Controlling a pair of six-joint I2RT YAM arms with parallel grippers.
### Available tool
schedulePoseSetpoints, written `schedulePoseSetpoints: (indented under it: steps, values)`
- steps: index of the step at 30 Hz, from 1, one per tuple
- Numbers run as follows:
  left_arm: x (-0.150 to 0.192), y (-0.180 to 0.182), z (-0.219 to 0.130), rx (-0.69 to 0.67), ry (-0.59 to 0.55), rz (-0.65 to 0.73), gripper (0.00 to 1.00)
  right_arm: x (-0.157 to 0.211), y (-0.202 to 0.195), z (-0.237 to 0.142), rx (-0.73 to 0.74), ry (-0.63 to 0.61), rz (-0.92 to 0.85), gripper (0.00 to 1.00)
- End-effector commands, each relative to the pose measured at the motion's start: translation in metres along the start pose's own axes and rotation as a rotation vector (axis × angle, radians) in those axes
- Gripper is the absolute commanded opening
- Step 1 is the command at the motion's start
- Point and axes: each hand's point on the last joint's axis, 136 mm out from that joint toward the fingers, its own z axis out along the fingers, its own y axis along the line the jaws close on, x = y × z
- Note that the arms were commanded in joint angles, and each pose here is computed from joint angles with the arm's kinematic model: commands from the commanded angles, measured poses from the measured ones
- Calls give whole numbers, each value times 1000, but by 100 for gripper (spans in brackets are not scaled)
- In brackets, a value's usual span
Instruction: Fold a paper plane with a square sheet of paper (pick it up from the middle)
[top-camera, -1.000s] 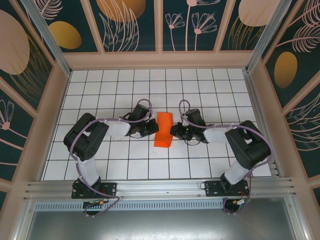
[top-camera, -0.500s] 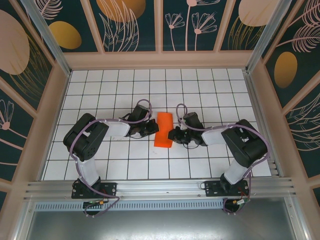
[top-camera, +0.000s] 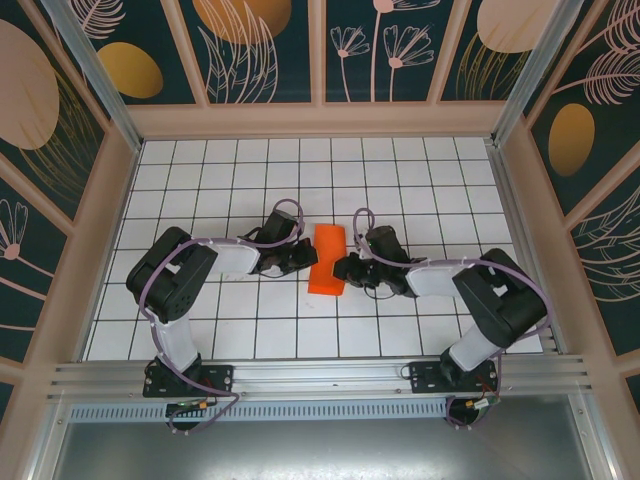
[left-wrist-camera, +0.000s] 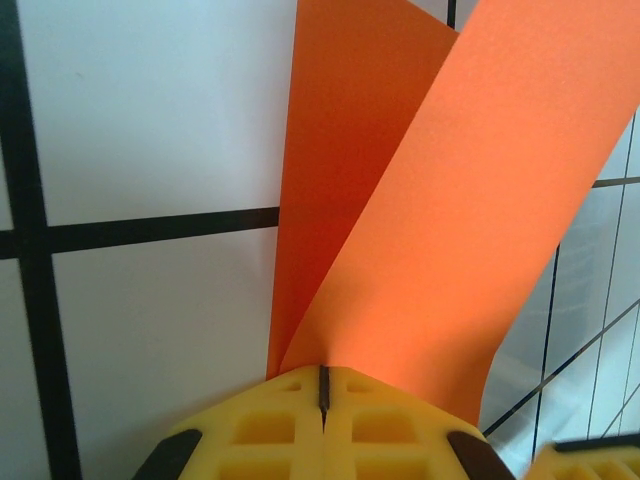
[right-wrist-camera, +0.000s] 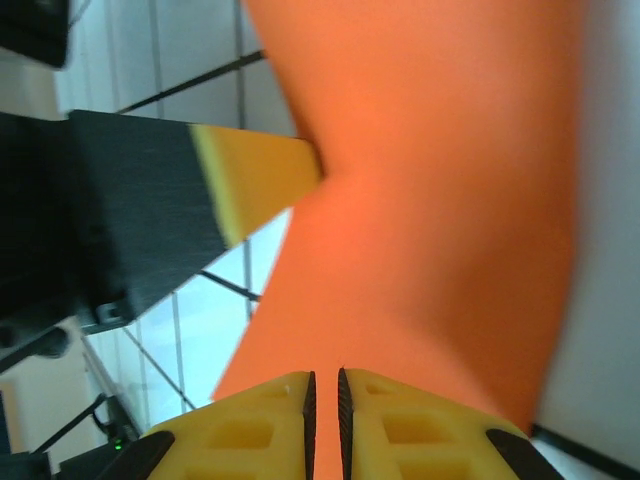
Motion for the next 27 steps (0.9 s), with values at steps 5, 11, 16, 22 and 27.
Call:
schedulePoseSetpoints:
  steps: [5,11,16,22,27]
  values:
    - [28,48,4,-164,70,-37,0,14,-11,11,36,19,30,18]
    - [29,50,5,-166,71,-38,0,34,-43,13,104,51,67,19]
    - [30,52,4,-171,71,-38,0,31,-30,11,68,48,54,20]
    - [31,52,5,-172,72,-40,0,22,0,-1,-13,12,5,20]
    - [29,51,6,-170,73,-38,0,40,-17,3,5,57,34,20]
